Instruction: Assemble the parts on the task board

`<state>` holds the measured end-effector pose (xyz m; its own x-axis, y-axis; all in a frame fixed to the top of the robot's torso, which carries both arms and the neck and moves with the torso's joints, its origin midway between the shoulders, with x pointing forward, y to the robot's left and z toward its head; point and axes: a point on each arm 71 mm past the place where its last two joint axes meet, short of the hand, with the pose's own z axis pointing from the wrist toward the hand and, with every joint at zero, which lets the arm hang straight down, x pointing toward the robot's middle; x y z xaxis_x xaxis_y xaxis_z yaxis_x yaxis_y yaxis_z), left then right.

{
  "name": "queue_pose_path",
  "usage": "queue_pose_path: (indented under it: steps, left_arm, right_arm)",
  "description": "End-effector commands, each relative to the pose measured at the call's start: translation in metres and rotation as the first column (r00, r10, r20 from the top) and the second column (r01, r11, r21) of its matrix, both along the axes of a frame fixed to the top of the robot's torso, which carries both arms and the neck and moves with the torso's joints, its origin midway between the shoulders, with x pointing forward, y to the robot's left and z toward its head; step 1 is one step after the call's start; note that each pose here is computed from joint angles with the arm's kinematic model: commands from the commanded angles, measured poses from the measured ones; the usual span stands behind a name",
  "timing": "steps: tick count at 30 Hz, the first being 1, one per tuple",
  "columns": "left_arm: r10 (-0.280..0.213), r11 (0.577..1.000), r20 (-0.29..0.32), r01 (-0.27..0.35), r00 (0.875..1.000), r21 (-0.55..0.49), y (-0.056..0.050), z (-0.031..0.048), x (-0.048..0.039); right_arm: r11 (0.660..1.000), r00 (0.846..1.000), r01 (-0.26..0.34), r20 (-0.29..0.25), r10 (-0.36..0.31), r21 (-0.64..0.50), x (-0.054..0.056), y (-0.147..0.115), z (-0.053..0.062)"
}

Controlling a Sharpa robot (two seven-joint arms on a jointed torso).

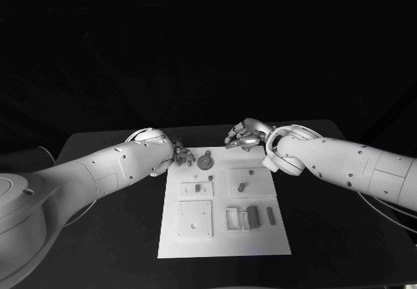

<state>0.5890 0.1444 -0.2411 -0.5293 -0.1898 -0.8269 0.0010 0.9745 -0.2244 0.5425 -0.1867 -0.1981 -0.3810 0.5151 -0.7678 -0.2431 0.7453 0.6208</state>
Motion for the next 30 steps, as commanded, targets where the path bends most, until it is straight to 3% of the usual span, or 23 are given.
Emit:
queue_pose_path:
  steps: [1,30]
  left_arm:
    - [-0.018,1.0,-0.006,0.018,1.0,-0.002,-0.0028,-0.0002,-0.0006]
    - [-0.026,1.0,-0.019,0.026,0.999,0.003,-0.0071,-0.0011,-0.0026]
  right_arm:
    - [1.0,1.0,-0.016,-0.004,0.016,0.0,-0.0005,0.0012,-0.0002]
    - [1.0,1.0,-0.019,-0.004,0.019,0.001,-0.0007,0.0026,-0.0002]
